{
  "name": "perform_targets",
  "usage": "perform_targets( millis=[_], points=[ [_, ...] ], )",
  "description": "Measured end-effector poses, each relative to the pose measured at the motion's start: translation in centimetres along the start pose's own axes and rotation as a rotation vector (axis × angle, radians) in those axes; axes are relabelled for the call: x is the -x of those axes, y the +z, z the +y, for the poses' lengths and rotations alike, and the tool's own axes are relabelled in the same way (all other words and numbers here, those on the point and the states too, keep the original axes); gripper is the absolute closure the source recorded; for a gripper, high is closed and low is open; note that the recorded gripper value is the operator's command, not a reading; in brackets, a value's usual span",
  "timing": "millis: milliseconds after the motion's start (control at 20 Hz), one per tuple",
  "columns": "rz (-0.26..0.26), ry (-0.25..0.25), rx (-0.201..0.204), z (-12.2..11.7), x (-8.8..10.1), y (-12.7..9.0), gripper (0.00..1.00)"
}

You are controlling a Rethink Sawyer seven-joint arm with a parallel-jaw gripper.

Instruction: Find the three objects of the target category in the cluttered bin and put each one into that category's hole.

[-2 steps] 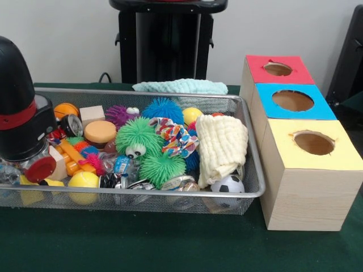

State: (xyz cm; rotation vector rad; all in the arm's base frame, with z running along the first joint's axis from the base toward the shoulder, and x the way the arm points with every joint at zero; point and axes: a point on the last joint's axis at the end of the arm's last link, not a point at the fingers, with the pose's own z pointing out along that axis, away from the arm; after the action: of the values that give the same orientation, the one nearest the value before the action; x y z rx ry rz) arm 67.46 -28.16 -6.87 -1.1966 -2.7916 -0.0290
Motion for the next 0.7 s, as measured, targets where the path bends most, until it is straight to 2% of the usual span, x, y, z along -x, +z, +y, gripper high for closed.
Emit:
perform_targets(
  millis=[700],
  points=[
    [-0.003, -0.006, -0.006, 0.13, -0.03, -0.09, 1.0]
  ],
)
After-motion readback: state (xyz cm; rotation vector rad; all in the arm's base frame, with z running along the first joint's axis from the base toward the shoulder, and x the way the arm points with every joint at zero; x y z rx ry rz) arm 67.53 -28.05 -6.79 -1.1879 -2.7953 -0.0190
